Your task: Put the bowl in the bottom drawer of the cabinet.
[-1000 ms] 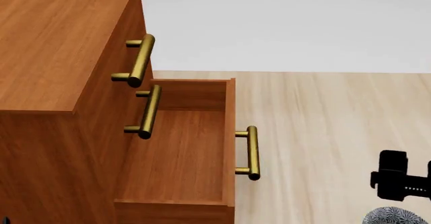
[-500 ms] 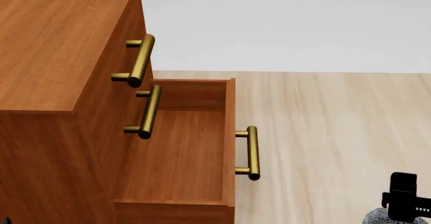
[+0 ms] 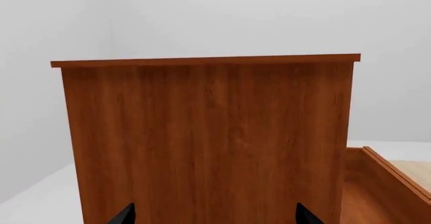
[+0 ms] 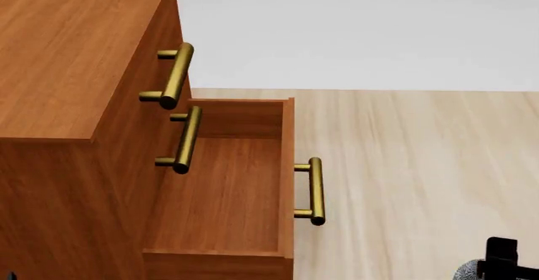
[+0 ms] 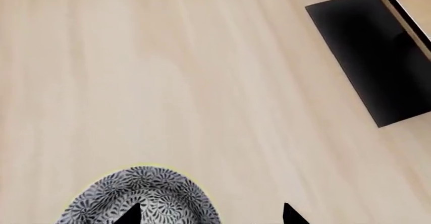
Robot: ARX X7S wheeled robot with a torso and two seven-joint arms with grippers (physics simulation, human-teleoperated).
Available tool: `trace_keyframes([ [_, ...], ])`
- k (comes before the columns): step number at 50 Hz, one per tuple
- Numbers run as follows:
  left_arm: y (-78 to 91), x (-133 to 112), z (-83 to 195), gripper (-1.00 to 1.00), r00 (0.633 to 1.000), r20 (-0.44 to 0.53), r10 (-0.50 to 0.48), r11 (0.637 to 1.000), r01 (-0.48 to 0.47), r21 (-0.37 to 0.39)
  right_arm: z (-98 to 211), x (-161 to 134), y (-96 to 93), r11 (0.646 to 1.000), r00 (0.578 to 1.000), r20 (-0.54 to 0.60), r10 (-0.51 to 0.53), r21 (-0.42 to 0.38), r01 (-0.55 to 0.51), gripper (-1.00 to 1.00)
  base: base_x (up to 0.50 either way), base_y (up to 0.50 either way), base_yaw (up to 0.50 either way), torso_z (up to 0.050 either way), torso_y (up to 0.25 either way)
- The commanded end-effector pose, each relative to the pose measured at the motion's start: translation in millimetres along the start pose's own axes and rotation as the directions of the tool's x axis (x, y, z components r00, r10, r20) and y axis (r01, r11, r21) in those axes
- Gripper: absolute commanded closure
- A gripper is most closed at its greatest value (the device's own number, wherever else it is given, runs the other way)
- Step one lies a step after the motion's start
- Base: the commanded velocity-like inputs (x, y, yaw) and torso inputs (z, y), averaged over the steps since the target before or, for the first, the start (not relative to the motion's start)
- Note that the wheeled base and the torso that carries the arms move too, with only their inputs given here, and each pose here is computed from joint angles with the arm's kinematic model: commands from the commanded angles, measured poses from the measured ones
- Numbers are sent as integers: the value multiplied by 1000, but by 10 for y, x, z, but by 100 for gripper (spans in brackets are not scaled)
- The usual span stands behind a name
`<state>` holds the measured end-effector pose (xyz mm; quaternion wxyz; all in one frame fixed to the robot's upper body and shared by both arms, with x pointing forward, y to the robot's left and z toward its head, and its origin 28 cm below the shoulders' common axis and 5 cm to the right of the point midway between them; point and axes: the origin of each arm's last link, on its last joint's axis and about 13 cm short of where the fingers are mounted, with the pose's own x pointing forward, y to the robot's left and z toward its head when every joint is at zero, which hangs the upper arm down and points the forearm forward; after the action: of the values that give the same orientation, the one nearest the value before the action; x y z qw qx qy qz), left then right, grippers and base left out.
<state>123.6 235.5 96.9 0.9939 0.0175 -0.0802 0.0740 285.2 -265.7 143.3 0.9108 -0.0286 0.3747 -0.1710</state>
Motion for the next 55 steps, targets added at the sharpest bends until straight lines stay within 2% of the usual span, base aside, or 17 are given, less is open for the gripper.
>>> trace_keyframes([
  [1,-2,-2,-2,-100,1000,0,0,1000,0,-2,-128,195,28,1000,999,-45,-5,-16,4,-100,0,0,0,0,0],
  [23,-11,3,-17,-100,1000,-5,-2,1000,2,-4,-249,434,56,1000,996,-90,-6,-12,5,-100,0,0,0,0,0],
  [55,-14,9,-1,-100,1000,-4,-1,1000,1,-8,-400,578,0,999,991,-132,-37,-16,35,-100,0,0,0,0,0],
])
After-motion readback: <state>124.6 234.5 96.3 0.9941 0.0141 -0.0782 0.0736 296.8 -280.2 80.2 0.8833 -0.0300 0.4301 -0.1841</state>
